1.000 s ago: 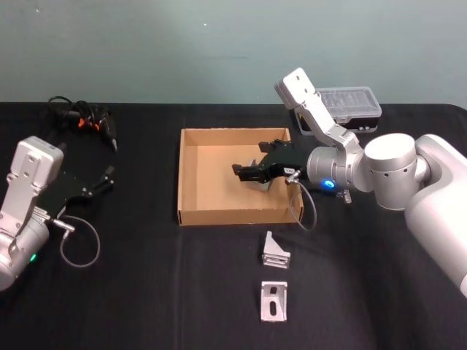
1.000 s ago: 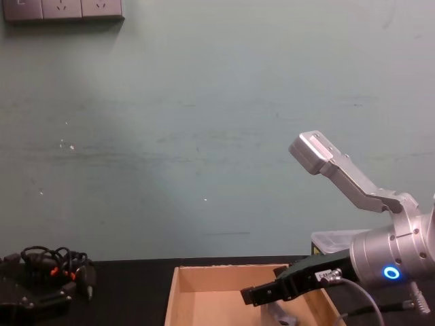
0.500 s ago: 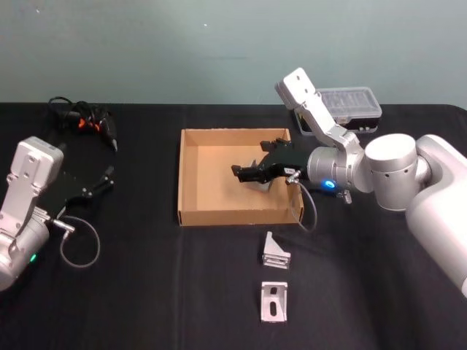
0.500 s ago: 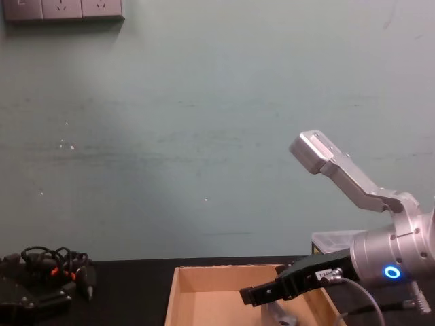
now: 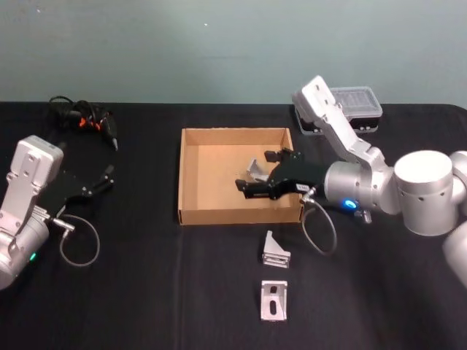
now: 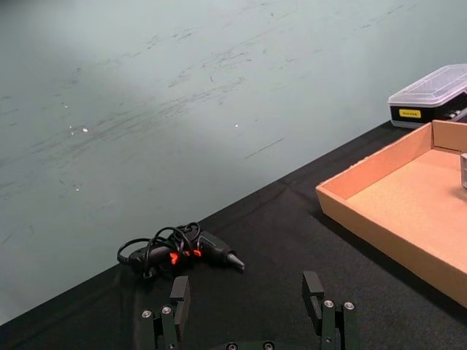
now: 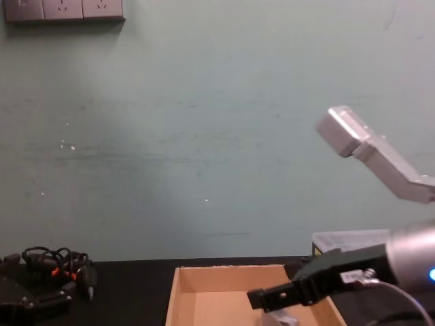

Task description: Use one hand to pick up the angle iron from the table and place it into the box.

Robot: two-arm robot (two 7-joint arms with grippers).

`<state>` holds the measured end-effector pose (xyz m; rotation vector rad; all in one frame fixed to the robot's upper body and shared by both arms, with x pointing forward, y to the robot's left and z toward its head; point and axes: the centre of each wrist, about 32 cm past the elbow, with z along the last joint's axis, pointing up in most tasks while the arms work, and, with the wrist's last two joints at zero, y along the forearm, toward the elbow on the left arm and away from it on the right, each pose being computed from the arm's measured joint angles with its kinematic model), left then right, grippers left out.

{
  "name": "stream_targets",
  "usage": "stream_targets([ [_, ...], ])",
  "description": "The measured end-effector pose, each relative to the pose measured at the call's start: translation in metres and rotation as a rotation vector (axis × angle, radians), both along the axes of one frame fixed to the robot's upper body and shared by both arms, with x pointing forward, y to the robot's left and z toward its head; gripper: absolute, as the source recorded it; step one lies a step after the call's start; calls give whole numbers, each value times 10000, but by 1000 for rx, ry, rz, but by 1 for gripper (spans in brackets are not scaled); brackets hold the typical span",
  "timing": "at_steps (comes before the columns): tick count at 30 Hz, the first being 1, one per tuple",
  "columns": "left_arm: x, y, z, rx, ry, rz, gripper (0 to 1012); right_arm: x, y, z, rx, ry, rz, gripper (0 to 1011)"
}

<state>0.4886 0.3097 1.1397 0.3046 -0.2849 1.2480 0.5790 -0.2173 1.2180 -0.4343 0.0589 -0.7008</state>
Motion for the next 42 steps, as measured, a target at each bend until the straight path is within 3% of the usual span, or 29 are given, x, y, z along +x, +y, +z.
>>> stream_targets([
  [7, 0, 0, 0, 0, 0, 0, 1011, -378, -108, 114, -26, 21, 10, 1004],
  [11, 0, 0, 0, 0, 0, 0, 1011, -624, -152, 121, -39, 52, 8, 1004],
  [16, 0, 0, 0, 0, 0, 0, 1011, -843, -152, 107, -56, 99, 3, 1004],
  [20, 0, 0, 0, 0, 0, 0, 1011, -944, -128, 98, -69, 144, -14, 1004],
  [30, 0, 0, 1, 0, 0, 0, 1011, -993, 19, 66, -115, 247, -101, 1004],
  [42, 0, 0, 0, 0, 0, 0, 1011, -878, 185, 10, -142, 278, -133, 1004],
])
